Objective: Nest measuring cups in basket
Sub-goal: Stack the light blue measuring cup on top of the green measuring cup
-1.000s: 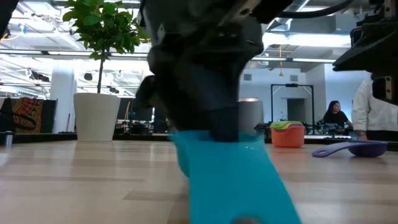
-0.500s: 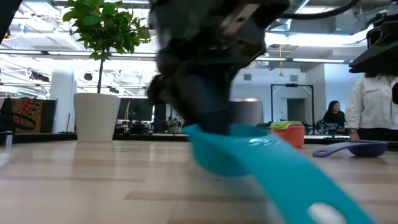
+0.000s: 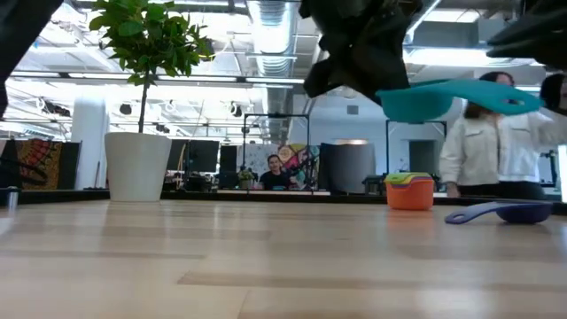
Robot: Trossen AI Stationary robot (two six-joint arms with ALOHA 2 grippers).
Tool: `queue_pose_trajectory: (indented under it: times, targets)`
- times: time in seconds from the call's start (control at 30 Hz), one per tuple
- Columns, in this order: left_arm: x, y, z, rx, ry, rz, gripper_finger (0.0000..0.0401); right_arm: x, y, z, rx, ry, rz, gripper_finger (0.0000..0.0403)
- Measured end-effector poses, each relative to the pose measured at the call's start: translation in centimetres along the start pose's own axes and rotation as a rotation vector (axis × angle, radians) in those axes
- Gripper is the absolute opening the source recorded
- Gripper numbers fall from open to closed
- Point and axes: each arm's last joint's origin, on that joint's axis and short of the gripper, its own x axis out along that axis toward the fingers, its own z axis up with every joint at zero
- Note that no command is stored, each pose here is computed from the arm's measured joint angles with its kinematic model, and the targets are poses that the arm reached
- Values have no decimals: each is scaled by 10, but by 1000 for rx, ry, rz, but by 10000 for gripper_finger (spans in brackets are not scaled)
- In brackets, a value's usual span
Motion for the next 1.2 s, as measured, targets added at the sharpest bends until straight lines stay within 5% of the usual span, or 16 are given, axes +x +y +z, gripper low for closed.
queue_pose_trajectory:
  times: [0.43,0.57,0.9,1.2]
  targets:
    - [-20,68,57,70,-52,28,25,19,-2,20,-38,46,-17,176]
    - [-20,86,65,80,-61,-5,16,32,-10,34,-52,54,-65,186]
    - [-24,143,83,94,-69,-48,26,57,-29,73,-46,30,-131,94]
    - [-31,176,103,110,-210,-69,39,67,-40,101,28,-31,-148,10]
